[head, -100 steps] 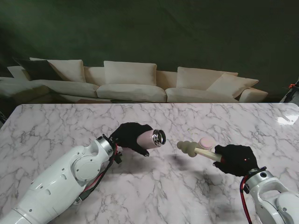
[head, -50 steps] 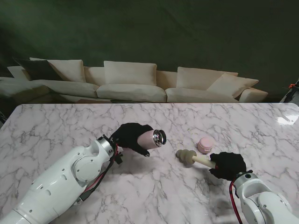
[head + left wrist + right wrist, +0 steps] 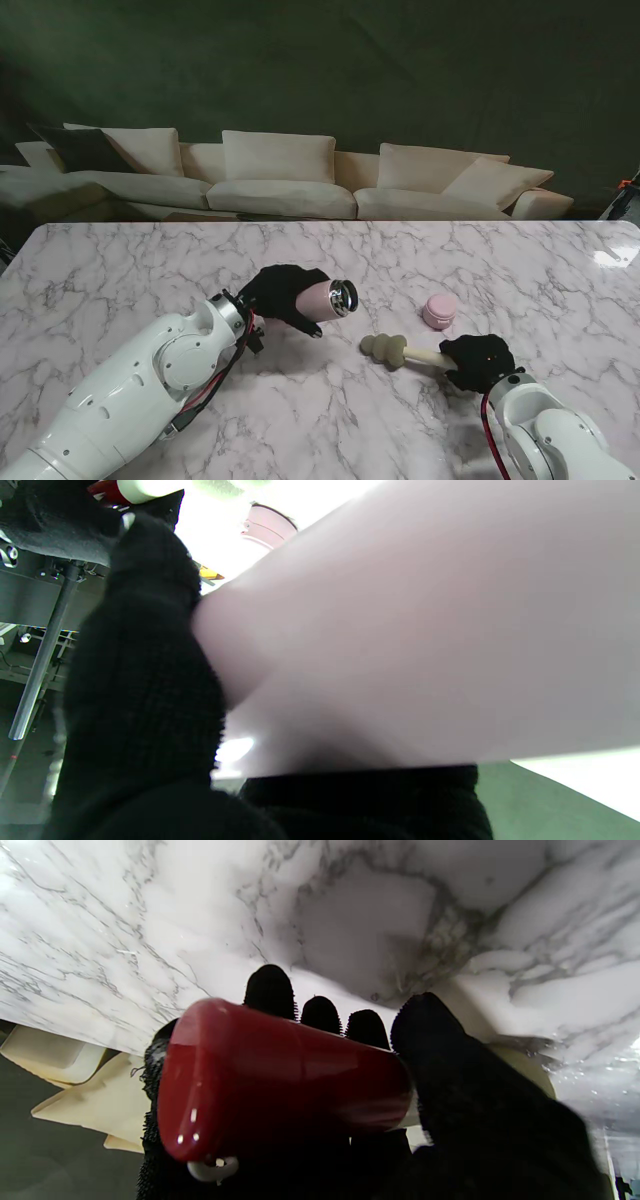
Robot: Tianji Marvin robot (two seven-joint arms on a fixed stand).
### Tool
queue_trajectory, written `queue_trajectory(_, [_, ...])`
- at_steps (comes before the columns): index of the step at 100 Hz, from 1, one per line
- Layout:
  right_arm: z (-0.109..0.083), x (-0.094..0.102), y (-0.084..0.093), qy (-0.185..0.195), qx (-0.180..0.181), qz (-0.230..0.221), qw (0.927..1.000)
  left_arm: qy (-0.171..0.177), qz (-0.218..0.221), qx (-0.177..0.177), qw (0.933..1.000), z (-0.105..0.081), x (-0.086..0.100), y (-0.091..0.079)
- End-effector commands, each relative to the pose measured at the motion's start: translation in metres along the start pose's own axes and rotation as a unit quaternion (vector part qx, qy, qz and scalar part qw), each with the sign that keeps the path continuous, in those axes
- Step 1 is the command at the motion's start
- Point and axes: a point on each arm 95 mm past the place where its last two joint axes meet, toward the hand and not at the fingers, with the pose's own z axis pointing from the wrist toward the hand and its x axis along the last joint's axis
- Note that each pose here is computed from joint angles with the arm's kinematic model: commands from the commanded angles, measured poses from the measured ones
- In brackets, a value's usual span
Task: Clean the thermos with cup brush
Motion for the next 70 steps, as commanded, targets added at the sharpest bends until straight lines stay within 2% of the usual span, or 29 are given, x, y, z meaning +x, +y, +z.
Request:
queue_trajectory(1, [0.001, 0.001, -0.006, -0.004, 0.011, -0.006, 0.9999, 0.003, 0.0, -0.002, 1.0, 0.003, 0.003, -0.002])
queue_trajectory(28, [0.005, 0.007, -0.01, -0.012, 0.03, -0.022, 0.9992, 0.003, -0.001, -0.002, 1.0, 0.002, 0.003, -0.003])
queue_trajectory(49, [0.01, 0.008, -0.015, -0.015, 0.029, -0.038, 0.9988, 0.002, -0.002, -0.002, 1.0, 0.002, 0.003, -0.003])
queue_trajectory(70, [0.011, 0.009, -0.017, -0.021, 0.026, -0.034, 0.9988, 0.002, -0.003, -0.002, 1.0, 0.001, 0.003, -0.003])
